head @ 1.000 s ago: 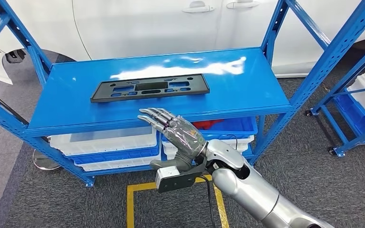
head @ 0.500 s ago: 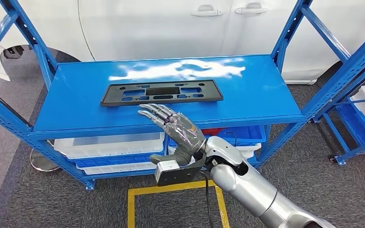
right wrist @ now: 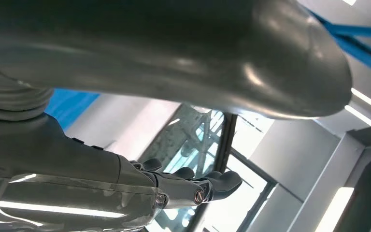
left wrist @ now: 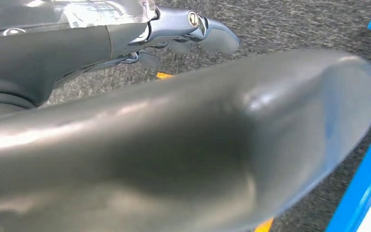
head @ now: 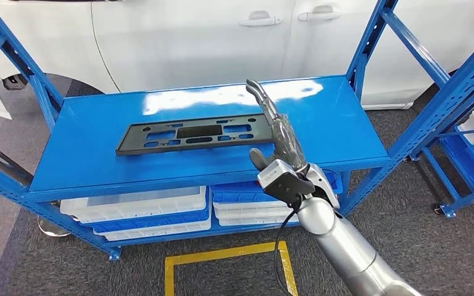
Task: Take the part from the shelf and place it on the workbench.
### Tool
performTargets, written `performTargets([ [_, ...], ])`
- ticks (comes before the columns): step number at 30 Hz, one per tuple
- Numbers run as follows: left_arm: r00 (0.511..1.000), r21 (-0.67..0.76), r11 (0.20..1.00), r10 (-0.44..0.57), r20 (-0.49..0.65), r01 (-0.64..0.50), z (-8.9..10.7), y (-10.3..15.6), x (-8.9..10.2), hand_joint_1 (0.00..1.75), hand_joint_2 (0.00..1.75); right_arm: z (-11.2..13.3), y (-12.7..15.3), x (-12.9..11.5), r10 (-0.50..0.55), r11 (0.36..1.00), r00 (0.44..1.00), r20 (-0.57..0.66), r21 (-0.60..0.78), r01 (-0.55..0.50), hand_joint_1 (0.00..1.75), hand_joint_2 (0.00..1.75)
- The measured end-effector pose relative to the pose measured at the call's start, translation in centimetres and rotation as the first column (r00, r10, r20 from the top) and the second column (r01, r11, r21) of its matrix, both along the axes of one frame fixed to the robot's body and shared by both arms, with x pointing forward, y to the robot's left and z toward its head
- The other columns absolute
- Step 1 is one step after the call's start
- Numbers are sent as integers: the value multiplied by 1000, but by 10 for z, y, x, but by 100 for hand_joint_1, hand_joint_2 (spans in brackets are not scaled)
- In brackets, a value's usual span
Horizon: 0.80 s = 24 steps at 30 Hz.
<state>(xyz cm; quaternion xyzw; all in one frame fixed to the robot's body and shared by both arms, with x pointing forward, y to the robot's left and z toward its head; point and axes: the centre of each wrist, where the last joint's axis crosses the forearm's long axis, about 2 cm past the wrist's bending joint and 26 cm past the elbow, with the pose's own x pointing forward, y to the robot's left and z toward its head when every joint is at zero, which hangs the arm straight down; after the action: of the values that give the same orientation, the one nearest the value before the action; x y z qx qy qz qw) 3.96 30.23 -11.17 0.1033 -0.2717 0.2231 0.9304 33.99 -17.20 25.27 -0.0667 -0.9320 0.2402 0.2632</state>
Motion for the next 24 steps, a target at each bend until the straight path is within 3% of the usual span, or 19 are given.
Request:
performTargets([
  [16,1000,3,1000,-28,-5,28,0,0,-1,0,0,-14,-16,-13,-40,999,998,-46,15,41,0,0],
  [24,999,1,999,-39,-7,39,0,-1,1,0,0,-30,-14,-13,107,994,965,-241,14,-106,0,0],
])
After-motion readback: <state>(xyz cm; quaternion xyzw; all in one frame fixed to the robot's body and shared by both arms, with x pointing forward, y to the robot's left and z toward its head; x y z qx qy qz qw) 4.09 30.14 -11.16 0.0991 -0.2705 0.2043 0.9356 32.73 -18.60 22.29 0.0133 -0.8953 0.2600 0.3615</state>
